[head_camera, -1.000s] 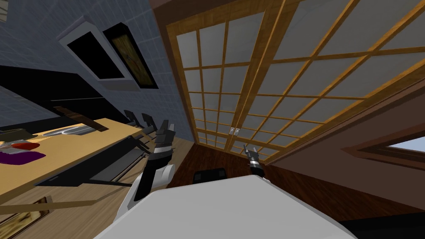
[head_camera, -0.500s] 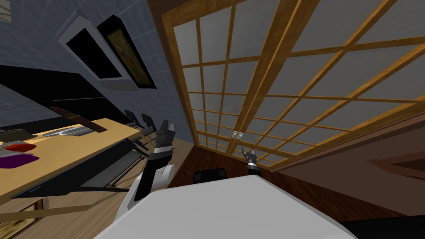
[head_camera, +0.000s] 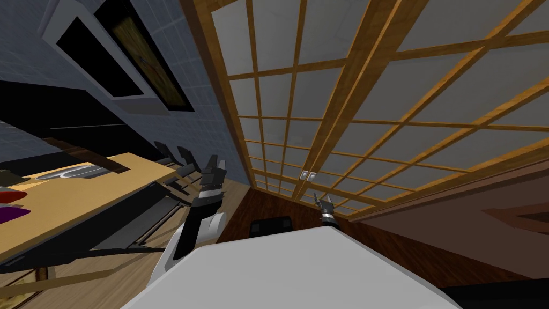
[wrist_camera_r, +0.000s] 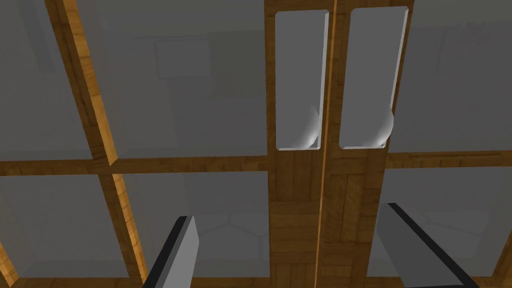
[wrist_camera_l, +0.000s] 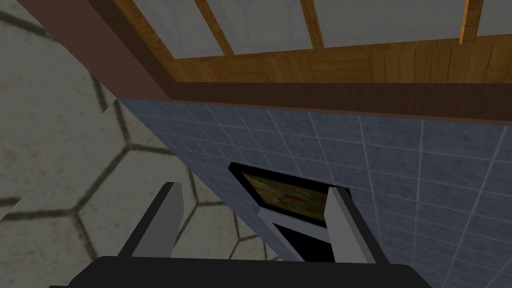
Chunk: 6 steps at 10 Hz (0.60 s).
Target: Pull the door open
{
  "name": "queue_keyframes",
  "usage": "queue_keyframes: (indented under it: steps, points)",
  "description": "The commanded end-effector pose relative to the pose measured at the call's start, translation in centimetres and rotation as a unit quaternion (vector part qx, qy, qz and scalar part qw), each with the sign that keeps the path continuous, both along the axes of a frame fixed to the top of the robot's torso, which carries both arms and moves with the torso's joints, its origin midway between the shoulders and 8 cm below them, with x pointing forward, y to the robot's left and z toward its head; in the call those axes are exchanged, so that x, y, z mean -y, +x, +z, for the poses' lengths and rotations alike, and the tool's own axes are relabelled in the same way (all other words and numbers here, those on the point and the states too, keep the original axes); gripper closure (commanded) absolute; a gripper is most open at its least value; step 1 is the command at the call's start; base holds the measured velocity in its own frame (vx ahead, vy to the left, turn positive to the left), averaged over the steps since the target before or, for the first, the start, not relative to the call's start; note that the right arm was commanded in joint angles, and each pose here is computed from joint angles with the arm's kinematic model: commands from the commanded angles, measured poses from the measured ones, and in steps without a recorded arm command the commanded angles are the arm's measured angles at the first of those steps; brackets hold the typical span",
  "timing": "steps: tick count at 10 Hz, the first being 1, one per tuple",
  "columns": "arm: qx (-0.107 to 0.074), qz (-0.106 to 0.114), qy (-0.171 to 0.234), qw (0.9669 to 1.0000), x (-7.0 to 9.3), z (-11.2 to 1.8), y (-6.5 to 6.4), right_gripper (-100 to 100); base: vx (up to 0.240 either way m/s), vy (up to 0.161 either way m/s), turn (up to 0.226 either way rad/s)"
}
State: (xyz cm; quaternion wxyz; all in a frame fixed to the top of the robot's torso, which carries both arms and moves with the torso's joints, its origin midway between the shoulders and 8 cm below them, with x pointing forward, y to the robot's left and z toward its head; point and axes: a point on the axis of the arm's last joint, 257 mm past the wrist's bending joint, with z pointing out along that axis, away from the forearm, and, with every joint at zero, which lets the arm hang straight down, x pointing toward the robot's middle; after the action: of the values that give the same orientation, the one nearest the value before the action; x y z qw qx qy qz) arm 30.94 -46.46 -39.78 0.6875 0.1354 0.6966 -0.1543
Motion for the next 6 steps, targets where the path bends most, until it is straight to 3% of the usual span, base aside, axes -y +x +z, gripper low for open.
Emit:
queue_keyframes:
  steps: [1,6]
  points:
    - [-0.012,-0.008,-0.008,0.9999,1.5,-0.3,-1.3,-100,-0.149,0.025,-0.06]
    - [-0.057,-0.044,-0.039,0.9967,7.1,-0.8,-6.6,-100,-0.183,0.011,-0.107]
